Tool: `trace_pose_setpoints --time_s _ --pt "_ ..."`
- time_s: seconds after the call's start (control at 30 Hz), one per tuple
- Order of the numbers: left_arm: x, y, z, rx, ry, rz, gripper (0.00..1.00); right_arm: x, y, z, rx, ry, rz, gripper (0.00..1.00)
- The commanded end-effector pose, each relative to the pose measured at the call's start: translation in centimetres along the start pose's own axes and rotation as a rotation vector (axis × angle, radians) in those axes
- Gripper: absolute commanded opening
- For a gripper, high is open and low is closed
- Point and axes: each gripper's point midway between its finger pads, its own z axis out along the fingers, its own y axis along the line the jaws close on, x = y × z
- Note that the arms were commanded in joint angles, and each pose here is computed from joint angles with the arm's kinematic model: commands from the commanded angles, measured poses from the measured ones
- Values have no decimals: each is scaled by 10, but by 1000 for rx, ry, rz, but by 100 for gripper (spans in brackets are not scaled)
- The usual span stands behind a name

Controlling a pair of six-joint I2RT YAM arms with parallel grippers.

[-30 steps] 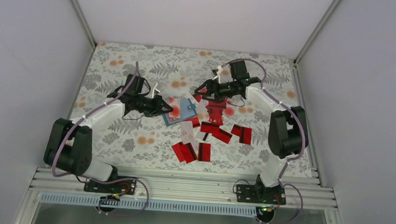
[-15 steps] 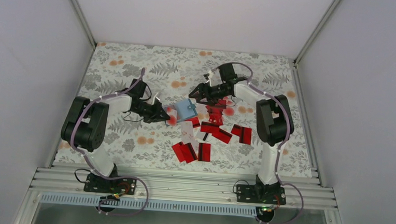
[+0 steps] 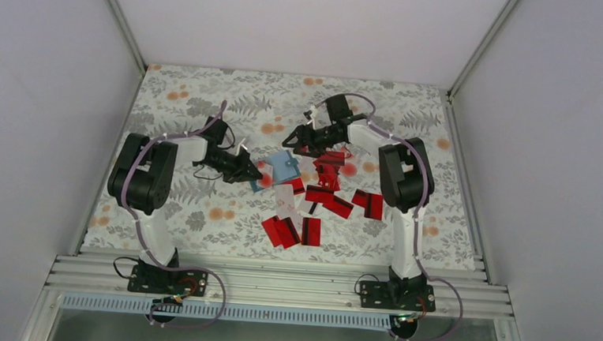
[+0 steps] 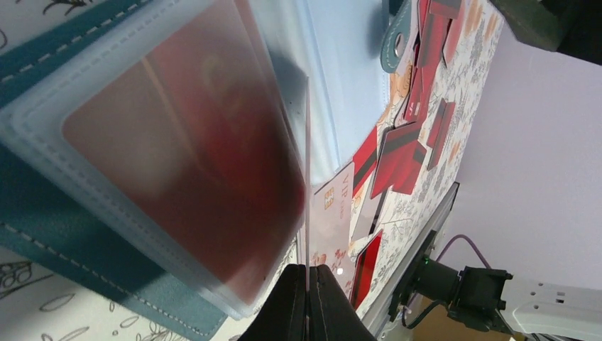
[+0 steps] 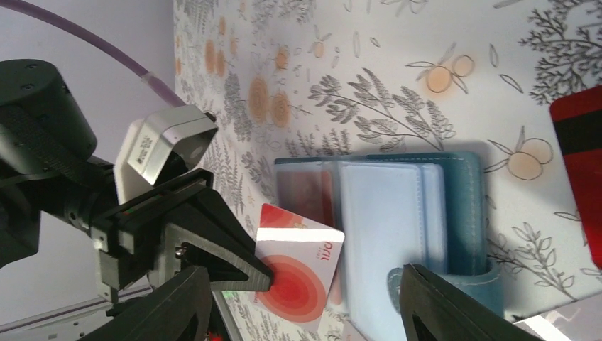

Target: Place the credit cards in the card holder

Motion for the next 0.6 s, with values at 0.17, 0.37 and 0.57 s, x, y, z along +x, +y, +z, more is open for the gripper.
trace_pose_setpoints --time_s 0.17,0.37,0.57 --pt "-16 -1 8 57 8 22 2 1 -14 20 -21 38 -36 64" --pt "-22 3 11 56 -1 17 2 14 -40 36 -1 83 -7 61" --pt "-30 5 13 53 -12 27 2 20 -50 41 7 105 13 59"
